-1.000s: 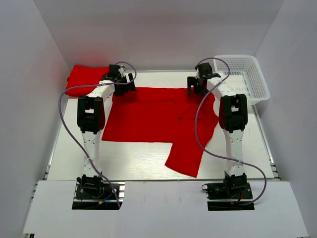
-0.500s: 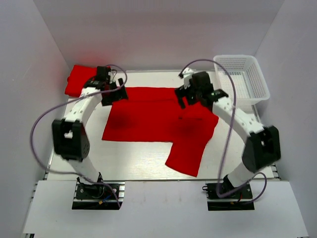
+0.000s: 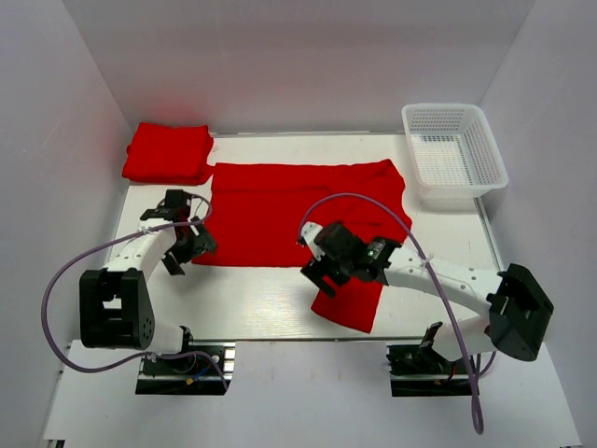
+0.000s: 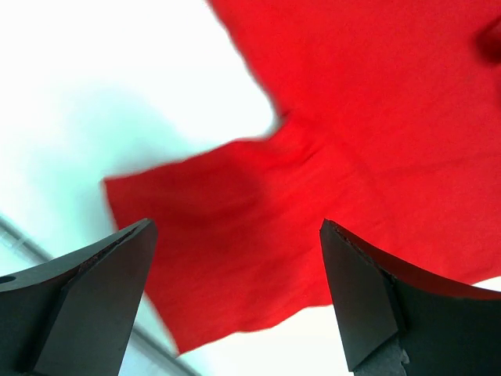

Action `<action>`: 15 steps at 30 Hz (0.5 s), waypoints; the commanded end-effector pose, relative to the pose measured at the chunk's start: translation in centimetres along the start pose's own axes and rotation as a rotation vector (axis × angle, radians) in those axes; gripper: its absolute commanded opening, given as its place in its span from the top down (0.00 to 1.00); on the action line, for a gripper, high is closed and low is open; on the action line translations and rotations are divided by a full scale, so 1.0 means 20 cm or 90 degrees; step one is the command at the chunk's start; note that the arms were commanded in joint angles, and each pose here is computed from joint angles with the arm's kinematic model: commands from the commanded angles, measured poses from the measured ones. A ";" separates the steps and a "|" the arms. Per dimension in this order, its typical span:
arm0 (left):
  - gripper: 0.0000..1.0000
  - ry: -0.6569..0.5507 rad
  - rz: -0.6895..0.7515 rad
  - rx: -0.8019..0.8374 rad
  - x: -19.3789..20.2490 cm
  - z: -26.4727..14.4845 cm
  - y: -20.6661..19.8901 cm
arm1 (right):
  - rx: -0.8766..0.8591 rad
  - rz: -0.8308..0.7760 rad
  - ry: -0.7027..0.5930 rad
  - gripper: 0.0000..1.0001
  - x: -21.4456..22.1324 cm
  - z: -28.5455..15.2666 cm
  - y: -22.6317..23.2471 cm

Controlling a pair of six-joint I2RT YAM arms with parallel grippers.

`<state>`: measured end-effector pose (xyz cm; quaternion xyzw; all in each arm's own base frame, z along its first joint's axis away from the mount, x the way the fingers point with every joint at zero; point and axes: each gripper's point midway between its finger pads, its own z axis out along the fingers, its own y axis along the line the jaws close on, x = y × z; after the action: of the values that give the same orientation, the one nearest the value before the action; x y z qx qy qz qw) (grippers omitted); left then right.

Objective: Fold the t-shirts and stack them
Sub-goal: Fold the flattened tshirt in 1/3 of the way, then grap the side of the flattened tshirt closest away from the robot with both arms

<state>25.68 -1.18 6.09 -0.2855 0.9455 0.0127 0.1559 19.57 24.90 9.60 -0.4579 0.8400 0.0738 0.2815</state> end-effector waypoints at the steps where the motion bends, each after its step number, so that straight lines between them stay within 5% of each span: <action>1: 0.00 -0.019 -0.065 -0.014 -0.01 0.04 0.06 | 0.011 0.039 -0.011 0.09 0.03 -0.08 0.04; 9: 0.00 -0.091 -0.145 0.014 -0.17 0.07 0.08 | -0.006 0.077 -0.003 0.09 0.13 -0.15 0.12; 15: 0.02 -0.065 -0.142 0.025 -0.22 0.18 0.01 | 0.058 0.156 -0.010 0.09 0.17 -0.18 0.05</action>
<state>27.72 1.71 3.53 -0.3802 0.9065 0.0099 0.1835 15.56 22.97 10.26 -0.3911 0.8724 0.0887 0.2795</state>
